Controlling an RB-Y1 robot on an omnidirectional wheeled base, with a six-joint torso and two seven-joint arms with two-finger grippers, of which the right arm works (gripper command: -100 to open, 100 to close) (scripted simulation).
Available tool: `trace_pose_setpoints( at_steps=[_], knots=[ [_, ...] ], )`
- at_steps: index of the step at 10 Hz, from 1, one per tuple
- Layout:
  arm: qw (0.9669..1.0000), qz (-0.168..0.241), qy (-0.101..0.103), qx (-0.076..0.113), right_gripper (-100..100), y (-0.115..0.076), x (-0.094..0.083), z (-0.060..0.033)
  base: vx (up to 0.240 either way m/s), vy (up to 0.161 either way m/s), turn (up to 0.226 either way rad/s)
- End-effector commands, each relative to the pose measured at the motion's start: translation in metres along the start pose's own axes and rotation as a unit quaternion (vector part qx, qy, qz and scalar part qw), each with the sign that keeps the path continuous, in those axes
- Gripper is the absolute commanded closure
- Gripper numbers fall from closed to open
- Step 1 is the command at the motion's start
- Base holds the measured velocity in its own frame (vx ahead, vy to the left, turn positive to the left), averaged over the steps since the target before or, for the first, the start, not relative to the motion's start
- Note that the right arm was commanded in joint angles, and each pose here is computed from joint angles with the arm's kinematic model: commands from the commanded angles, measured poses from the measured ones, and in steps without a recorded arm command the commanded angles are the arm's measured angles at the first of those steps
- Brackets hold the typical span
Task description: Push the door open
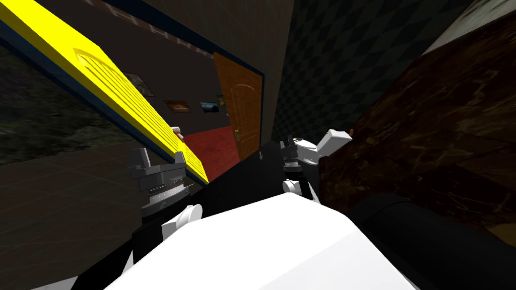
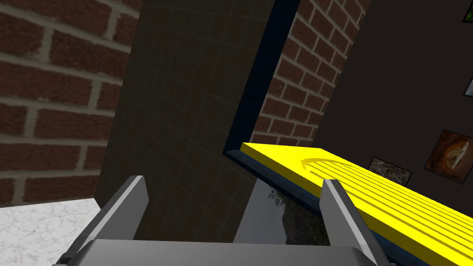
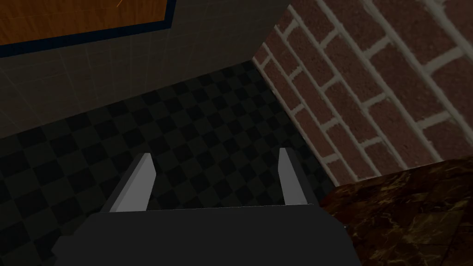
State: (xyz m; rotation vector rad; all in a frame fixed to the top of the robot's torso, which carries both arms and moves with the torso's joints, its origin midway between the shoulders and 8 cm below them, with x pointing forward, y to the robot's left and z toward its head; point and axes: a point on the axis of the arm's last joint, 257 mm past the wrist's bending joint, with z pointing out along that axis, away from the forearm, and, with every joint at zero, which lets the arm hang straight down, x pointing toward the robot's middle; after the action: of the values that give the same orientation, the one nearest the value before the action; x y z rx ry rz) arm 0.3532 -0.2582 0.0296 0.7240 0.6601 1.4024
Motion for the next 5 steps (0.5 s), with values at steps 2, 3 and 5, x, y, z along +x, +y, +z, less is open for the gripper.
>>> trace_pose_setpoints(
  at_steps=[2, 3, 5],
  knots=[
    [0.9999, 0.002, 0.007, 0.014, -100, -0.02, 0.004, 0.0006, 0.137, -0.014, 0.069],
    [0.9997, 0.003, 0.01, 0.02, -100, -0.028, 0.006, 0.0008, 0.2, -0.009, 0.07],
    [0.9994, 0.005, 0.016, 0.032, -100, -0.045, 0.01, 0.0011, 0.187, -0.011, 0.077]
  ],
)
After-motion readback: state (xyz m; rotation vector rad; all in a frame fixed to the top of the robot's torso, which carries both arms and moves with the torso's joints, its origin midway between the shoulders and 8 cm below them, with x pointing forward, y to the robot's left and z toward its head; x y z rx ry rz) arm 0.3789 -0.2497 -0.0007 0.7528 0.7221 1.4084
